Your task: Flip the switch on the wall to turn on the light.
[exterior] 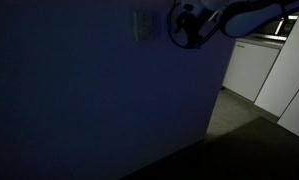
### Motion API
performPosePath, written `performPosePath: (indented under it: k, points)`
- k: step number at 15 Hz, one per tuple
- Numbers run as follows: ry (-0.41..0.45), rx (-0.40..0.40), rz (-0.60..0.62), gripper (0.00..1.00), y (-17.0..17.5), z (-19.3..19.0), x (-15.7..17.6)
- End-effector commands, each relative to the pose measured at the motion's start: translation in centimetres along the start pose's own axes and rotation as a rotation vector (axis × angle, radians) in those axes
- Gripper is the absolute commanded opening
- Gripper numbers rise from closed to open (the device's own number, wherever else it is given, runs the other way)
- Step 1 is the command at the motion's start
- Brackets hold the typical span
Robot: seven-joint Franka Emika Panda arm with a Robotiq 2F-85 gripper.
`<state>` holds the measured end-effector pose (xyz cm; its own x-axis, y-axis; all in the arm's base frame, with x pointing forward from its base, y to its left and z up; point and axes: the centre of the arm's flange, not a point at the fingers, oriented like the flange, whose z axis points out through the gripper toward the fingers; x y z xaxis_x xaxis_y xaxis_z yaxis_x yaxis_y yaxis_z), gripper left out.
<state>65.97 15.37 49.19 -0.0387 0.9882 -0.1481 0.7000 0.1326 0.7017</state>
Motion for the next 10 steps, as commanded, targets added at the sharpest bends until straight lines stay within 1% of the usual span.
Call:
performPosePath:
  k: [1, 10]
  points:
    - [-0.016, -0.063, -0.015, 1.00, 1.4, 0.2, -0.5]
    - [-0.096, -0.084, -0.101, 1.00, 2.6, -1.9, -1.4]
